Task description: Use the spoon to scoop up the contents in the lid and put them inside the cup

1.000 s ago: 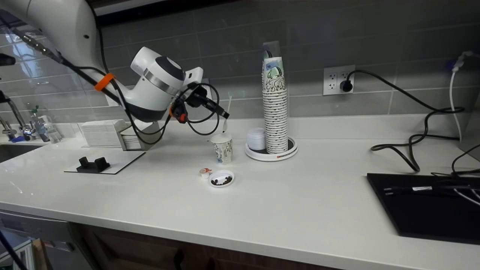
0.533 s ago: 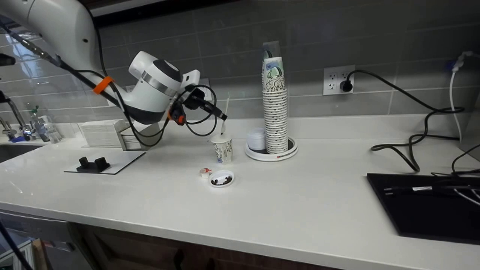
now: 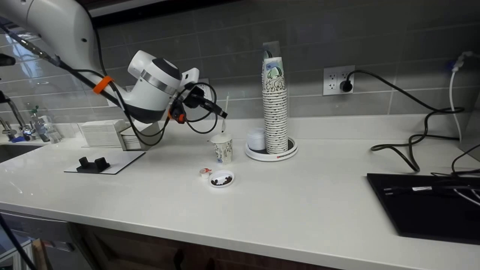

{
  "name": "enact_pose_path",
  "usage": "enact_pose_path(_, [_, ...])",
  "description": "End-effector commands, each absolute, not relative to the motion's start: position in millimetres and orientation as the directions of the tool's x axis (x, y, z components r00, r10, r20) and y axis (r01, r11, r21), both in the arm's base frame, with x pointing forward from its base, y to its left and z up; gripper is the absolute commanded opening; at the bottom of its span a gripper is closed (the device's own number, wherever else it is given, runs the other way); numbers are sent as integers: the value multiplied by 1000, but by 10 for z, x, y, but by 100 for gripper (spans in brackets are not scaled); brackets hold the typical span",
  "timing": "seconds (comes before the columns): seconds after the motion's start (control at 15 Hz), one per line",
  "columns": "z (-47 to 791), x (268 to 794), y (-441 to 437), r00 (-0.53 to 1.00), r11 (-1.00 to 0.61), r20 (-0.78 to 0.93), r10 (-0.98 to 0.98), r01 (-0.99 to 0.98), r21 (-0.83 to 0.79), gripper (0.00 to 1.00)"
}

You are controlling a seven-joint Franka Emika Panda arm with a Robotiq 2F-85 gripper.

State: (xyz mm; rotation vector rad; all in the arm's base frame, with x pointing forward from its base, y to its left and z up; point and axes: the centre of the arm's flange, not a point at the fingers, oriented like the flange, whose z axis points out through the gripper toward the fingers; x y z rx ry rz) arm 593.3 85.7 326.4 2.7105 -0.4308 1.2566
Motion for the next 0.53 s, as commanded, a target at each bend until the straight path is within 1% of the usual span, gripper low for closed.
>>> enact_pose_path(0.0, [3321,5834,881,568,-959,805,-169,-284,-1,3])
enact_pose_path(0.33, [3381,5698,902,556,-965,819,-141,-263,13,3])
enact_pose_path(0.47, [3393,5673,831,568,-956,796,-209,-291,-43,3])
